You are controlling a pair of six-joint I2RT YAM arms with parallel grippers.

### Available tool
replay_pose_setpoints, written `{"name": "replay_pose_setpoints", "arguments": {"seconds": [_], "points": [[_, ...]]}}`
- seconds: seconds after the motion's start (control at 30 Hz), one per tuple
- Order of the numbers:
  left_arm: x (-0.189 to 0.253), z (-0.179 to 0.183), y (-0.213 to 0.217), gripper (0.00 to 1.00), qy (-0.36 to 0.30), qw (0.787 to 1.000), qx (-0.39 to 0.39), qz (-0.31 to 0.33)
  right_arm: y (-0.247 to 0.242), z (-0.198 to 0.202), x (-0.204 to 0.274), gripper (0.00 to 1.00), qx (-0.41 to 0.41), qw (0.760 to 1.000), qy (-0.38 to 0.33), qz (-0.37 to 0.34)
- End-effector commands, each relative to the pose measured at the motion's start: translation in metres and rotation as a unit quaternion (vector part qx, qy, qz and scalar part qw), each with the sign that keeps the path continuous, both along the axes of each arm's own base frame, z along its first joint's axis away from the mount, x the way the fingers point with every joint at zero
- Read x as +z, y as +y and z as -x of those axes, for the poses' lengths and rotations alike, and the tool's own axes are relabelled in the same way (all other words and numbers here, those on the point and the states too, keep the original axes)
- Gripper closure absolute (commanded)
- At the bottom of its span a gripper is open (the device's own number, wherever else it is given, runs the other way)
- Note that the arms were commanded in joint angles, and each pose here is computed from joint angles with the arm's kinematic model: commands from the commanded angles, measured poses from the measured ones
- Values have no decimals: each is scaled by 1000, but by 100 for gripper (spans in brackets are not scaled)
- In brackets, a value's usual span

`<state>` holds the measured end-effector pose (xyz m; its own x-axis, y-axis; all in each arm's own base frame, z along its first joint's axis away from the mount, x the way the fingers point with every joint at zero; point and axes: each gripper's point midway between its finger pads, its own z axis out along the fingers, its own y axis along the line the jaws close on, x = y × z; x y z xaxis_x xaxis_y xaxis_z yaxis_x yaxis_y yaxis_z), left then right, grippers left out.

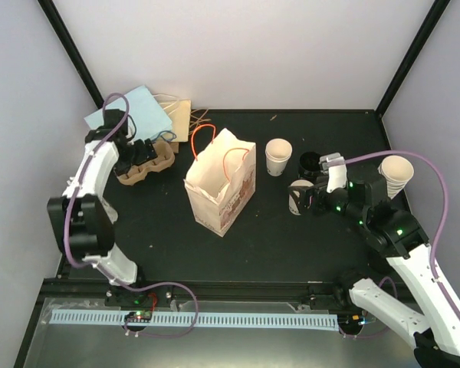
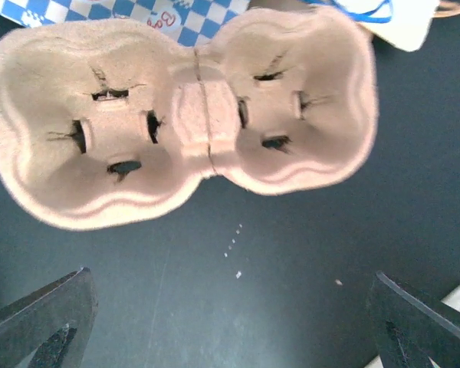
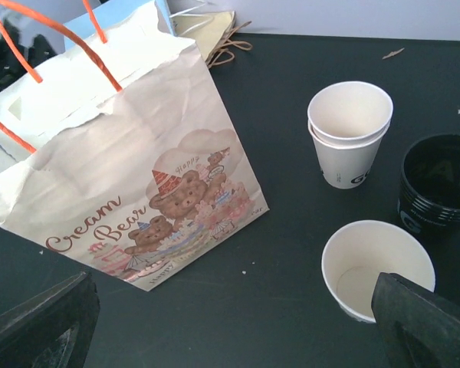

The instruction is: Pack the takeout coffee

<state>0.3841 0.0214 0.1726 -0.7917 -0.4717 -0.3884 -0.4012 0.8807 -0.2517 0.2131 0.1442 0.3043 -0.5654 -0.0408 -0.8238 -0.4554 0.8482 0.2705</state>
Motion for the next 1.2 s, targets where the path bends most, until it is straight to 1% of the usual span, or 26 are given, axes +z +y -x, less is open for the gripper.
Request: {"name": "replay_pose_setpoints", "arguments": {"seconds": [0.0, 0.13, 0.23, 0.47, 0.5, 0.6, 0.73, 0.83, 1.0, 1.07, 1.1, 1.17], "points": [[-21, -25, 10, 1, 28, 999, 35, -12, 5, 3, -4, 0, 9, 1000, 8, -14], [-40, -33, 24, 1, 57, 995, 62, -45, 7, 3, -4, 0, 15, 1000, 8, -17], [-48, -39, 29, 1, 60, 994, 70, -55, 8, 3, -3, 0, 18, 1000, 6, -18], [-71, -54, 20, 2, 71, 996, 43, -33, 9, -2, -5, 0, 17, 1000, 4, -10], [-74, -56, 20, 3, 74, 996, 43, -32, 10, -3, -5, 0, 17, 1000, 4, -9], [-80, -58, 19, 12, 79, 995, 44, -29, 11, -5, -6, 0, 19, 1000, 6, -8], [-84, -59, 19, 19, 84, 995, 47, -26, 13, -8, -7, 0, 20, 1000, 8, -9], [-86, -59, 19, 28, 90, 994, 47, -25, 15, -10, -11, 0, 21, 1000, 11, -9], [-86, -59, 22, 32, 92, 994, 53, -35, 17, -10, -11, 0, 23, 1000, 14, -11], [-86, -61, 22, 41, 92, 994, 51, -36, 16, -9, -12, 0, 24, 1000, 15, -10], [-85, -62, 23, 43, 92, 994, 52, -37, 16, -9, -13, 0, 24, 1000, 16, -10], [-86, -63, 23, 43, 93, 994, 52, -38, 16, -8, -14, 0, 24, 1000, 17, -8]]}}
